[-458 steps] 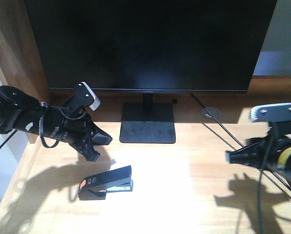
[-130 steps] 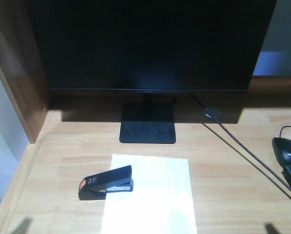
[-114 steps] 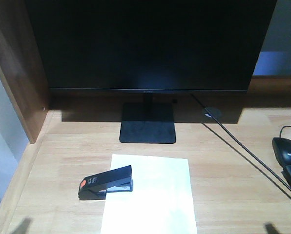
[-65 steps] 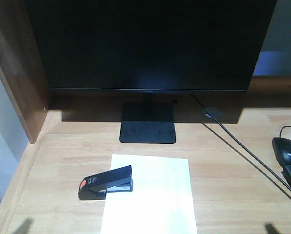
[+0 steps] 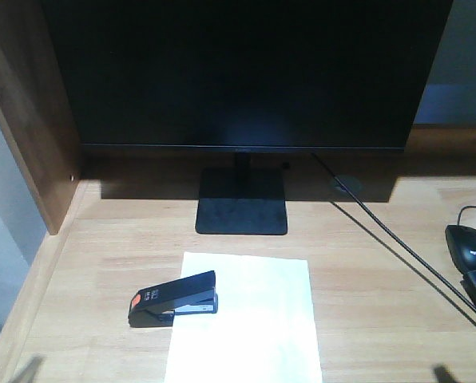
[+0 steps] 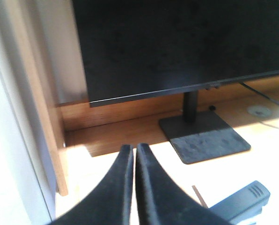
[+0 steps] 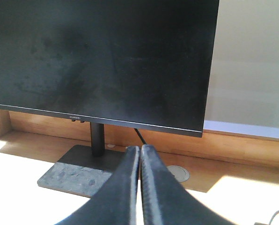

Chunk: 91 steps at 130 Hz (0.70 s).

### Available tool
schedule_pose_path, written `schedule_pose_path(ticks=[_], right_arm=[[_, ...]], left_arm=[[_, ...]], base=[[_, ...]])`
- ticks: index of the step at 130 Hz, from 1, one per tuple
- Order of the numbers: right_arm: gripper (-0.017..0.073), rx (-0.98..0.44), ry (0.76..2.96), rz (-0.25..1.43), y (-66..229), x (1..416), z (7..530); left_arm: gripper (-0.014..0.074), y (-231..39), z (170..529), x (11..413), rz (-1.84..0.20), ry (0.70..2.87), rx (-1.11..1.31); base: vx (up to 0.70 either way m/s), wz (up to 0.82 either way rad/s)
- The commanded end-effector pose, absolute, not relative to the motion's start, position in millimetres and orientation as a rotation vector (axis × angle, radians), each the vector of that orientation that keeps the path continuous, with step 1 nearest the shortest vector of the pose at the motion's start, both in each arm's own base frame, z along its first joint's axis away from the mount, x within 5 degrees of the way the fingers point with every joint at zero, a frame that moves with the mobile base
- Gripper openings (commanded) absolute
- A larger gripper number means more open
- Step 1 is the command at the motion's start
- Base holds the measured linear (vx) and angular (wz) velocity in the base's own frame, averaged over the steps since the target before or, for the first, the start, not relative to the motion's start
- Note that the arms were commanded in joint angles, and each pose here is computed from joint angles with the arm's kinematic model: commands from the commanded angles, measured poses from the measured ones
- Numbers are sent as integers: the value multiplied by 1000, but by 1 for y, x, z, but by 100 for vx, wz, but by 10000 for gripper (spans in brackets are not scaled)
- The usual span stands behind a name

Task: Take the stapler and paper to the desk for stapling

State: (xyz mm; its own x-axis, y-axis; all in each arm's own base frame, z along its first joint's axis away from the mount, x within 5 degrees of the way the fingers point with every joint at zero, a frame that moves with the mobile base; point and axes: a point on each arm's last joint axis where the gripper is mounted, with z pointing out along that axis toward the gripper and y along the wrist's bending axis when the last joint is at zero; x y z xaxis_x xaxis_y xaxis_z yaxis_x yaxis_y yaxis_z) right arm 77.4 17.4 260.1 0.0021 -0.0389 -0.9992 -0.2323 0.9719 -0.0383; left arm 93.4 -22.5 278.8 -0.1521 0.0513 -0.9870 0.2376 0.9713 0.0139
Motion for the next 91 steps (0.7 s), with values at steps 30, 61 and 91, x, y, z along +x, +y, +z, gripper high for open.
schedule_pose_path(ticks=[30, 61, 91], right_arm=[[-7, -240, 1533, 148, 19, 77, 270], [-7, -240, 1533, 148, 19, 77, 270], [-7, -240, 1533, 148, 19, 77, 270]], left_arm=[[-6, -20, 293, 96, -167, 1602, 152], [-6, -12, 267, 78, -151, 1524, 92], [-6, -6, 231, 58, -106, 1490, 44]], base=[[0, 0], [0, 0], [0, 0]])
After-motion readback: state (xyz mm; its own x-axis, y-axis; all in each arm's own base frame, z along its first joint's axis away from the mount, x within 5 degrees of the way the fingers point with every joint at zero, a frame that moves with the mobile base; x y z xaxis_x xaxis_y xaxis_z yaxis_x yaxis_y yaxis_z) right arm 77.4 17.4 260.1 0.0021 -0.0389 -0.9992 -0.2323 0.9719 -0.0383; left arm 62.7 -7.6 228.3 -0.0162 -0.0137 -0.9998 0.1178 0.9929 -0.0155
